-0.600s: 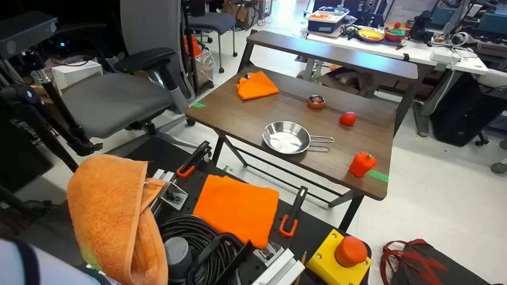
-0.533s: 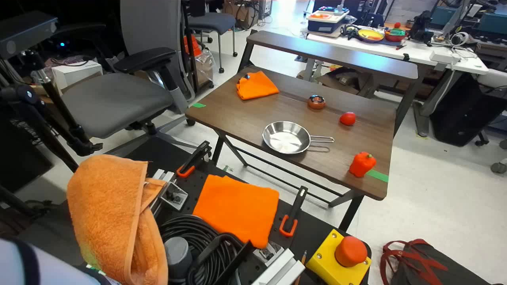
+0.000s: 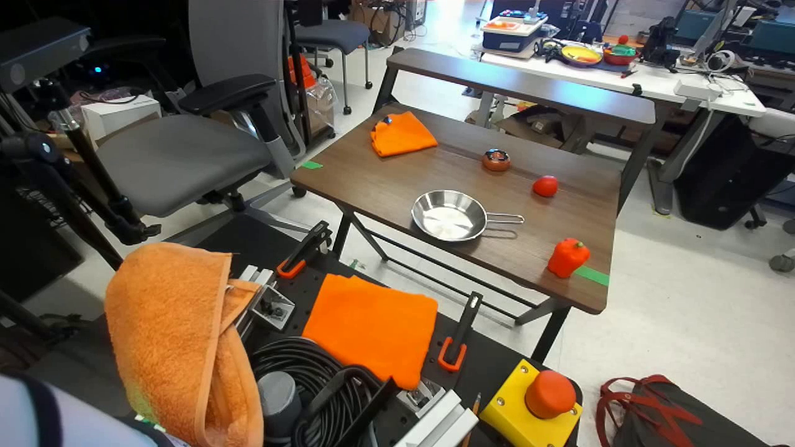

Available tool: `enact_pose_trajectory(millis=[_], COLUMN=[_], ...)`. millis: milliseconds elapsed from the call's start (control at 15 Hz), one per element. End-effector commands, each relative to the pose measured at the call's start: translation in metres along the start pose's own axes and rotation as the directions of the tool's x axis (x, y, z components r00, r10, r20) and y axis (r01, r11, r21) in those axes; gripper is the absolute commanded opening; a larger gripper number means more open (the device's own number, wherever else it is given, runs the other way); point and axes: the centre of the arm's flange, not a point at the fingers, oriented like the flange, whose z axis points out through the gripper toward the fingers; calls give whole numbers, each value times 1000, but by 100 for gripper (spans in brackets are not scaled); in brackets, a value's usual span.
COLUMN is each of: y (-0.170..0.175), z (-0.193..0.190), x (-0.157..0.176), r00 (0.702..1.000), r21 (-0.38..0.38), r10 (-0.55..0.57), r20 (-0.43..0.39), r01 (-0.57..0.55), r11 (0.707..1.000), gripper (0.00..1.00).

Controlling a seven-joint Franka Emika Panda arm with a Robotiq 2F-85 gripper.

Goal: Put the orange pepper on the silver pan

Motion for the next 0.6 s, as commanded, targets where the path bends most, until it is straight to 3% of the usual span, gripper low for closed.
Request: enact_pose_trajectory(millis=[0,267,533], y=[32,109,197], z=[-13,-24,-34], x=[9,24,41], r00=[998,983,948], r21=[46,106,130], r10=[44,168,264], r20=[-40,-80,-175], r01=[-42,-159,-244], r11=[998,982,961], gripper=[100,100,100])
